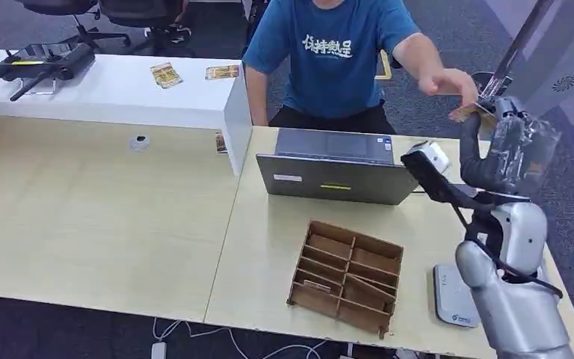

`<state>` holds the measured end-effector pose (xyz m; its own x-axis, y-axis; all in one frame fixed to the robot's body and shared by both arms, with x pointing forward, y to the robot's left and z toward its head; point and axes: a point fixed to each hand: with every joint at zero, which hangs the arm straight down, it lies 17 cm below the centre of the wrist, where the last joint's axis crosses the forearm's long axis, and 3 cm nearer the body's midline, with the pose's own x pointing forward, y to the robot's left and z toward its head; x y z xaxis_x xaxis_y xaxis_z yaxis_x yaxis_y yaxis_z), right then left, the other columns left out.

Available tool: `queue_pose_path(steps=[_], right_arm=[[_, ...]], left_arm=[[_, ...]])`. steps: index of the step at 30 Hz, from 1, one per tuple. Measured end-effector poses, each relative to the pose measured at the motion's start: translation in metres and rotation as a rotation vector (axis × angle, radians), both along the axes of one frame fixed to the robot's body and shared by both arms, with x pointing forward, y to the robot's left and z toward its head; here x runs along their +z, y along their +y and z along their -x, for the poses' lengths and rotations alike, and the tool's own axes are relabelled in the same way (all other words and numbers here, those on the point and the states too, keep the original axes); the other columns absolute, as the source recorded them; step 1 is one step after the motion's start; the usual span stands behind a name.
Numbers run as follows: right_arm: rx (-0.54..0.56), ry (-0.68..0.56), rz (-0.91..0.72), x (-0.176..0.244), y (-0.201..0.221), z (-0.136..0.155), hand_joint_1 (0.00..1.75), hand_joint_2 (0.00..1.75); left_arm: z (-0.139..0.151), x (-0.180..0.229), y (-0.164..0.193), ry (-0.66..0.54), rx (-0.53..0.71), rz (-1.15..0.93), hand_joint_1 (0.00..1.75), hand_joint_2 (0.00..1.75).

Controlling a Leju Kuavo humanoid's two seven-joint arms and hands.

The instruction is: Pass the card to the sensor for recognition and then transmit it.

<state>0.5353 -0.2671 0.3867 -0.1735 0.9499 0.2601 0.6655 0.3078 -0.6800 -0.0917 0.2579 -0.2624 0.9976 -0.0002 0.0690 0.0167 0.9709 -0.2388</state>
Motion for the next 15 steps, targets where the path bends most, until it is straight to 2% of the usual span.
queue_pose_path(steps=[4, 9, 15], right_arm=[[-0.068, 0.019, 0.043, 0.026, 0.002, -0.031, 1.75, 1.75], [-0.13, 0.061, 0.083, 0.03, 0.0, -0.056, 1.75, 1.75], [-0.148, 0.096, 0.103, 0.023, -0.003, -0.07, 1.75, 1.75]], left_arm=[[-0.006, 0.0, 0.006, -0.005, -0.042, 0.002, 0.0, 0.0], [-0.009, -0.001, 0.013, -0.005, -0.08, -0.001, 0.0, 0.0], [-0.008, -0.001, 0.021, -0.003, -0.087, -0.011, 0.0, 0.0]])
